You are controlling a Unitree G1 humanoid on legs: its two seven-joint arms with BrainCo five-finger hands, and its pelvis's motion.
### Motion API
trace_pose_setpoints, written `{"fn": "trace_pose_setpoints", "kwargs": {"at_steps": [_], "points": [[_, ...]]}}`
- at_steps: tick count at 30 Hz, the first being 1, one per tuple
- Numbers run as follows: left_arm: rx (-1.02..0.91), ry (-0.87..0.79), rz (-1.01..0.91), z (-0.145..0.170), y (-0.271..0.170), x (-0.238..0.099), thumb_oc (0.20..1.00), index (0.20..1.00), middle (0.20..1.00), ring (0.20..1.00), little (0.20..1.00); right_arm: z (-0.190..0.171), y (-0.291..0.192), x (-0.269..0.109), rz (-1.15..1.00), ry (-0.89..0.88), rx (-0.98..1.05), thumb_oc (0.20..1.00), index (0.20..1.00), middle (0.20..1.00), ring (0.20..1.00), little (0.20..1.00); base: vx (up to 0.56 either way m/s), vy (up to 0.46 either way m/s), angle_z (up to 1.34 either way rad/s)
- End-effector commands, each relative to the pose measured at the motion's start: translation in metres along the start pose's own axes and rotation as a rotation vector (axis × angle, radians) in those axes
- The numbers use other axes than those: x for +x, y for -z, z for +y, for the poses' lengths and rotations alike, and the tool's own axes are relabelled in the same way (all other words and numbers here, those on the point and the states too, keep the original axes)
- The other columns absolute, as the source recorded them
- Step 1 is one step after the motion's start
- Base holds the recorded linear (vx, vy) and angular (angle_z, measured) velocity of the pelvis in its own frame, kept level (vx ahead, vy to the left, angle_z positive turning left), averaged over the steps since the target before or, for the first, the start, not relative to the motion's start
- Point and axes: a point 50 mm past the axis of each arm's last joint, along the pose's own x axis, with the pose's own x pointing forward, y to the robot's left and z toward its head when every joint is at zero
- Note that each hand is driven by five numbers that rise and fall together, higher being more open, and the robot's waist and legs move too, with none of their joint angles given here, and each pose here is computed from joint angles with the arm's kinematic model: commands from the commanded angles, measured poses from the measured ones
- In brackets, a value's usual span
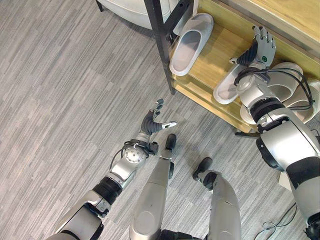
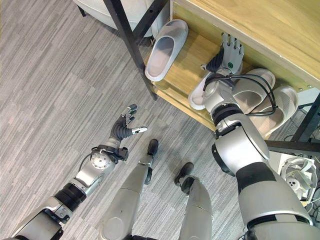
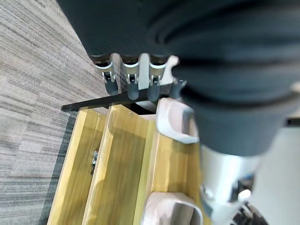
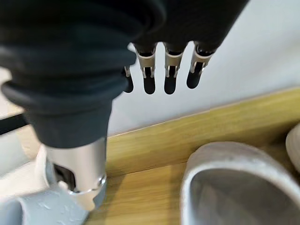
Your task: Arrange the slippers neatly on the shoe rack.
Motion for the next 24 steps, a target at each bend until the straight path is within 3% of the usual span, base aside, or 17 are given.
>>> {"fn": "trace_pose_setpoints", "kwargs": {"at_steps": [1, 2, 4, 11, 24], "points": [[-0.035, 0.017, -0.055, -0.009, -0.008, -0.001, 1.000, 1.000, 1.000, 1.000, 1.000, -0.001, 0.003, -0.003, -0.014, 0.031, 0.080, 1.000, 1.000, 1.000, 1.000, 1.000, 0.00, 0.000, 0.00], [-0.035, 0.017, -0.055, -0.009, -0.007, -0.002, 1.000, 1.000, 1.000, 1.000, 1.000, 0.000, 0.003, -0.003, -0.014, 0.031, 0.080, 1.000, 1.000, 1.000, 1.000, 1.000, -0.01, 0.001, -0.03], [-0.028, 0.000, -0.048, -0.009, -0.006, -0.001, 1.000, 1.000, 1.000, 1.000, 1.000, 0.015, 0.007, -0.016, 0.130, 0.015, 0.355, 1.000, 1.000, 1.000, 1.000, 1.000, -0.01, 0.001, -0.08], [0.004, 0.045, -0.048, -0.014, -0.010, 0.003, 1.000, 1.000, 1.000, 1.000, 1.000, 0.036, 0.029, -0.028, 0.478, -0.084, 0.835, 1.000, 1.000, 1.000, 1.000, 1.000, -0.02, -0.010, -0.05], [0.044, 0.088, -0.024, -0.014, -0.005, 0.003, 1.000, 1.000, 1.000, 1.000, 1.000, 0.040, 0.015, -0.026, 0.496, -0.195, 1.131, 1.000, 1.000, 1.000, 1.000, 1.000, 0.02, -0.010, 0.01]]}}
